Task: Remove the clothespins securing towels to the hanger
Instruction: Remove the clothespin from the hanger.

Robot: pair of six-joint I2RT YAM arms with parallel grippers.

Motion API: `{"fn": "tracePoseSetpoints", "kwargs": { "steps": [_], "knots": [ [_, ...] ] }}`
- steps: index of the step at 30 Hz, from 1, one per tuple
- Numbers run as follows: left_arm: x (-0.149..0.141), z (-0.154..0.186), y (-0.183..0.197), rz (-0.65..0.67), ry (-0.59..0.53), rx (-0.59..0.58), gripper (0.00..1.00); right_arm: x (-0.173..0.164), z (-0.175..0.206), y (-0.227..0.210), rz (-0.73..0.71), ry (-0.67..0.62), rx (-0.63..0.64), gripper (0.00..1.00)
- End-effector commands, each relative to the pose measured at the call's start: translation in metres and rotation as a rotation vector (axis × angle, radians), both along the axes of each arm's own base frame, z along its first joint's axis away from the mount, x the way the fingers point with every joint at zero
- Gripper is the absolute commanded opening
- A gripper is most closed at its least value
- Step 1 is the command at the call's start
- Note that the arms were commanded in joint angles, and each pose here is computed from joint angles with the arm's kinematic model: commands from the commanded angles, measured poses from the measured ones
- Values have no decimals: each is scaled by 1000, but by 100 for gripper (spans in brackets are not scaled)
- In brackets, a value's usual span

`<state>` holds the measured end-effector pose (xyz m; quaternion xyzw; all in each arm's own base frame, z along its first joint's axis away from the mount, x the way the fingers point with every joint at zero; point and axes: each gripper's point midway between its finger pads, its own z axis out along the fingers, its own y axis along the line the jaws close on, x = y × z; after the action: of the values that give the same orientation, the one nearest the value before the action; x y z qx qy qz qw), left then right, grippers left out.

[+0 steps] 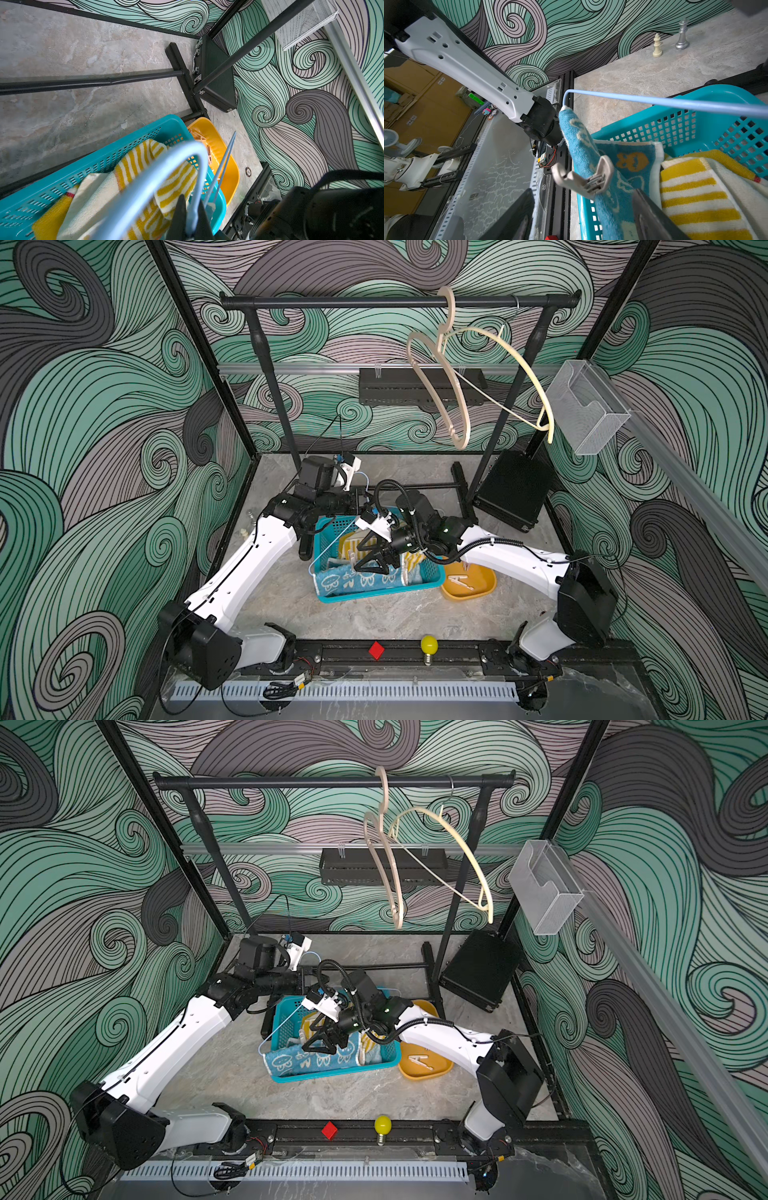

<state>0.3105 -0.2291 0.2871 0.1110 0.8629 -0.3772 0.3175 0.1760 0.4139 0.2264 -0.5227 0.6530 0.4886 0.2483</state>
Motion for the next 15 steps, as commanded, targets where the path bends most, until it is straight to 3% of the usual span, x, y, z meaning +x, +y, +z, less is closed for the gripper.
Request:
{"fn": "tracePoseSetpoints", "kwargs": {
  "steps": [1,15],
  "knots": [
    [-6,7,-13,-40,34,-32,0,-5,35,10,9,-132,113,74],
    [-9,6,-14,-36,86,-30,0,-9,37,16,-5,-198,144,74]
  ]
}}
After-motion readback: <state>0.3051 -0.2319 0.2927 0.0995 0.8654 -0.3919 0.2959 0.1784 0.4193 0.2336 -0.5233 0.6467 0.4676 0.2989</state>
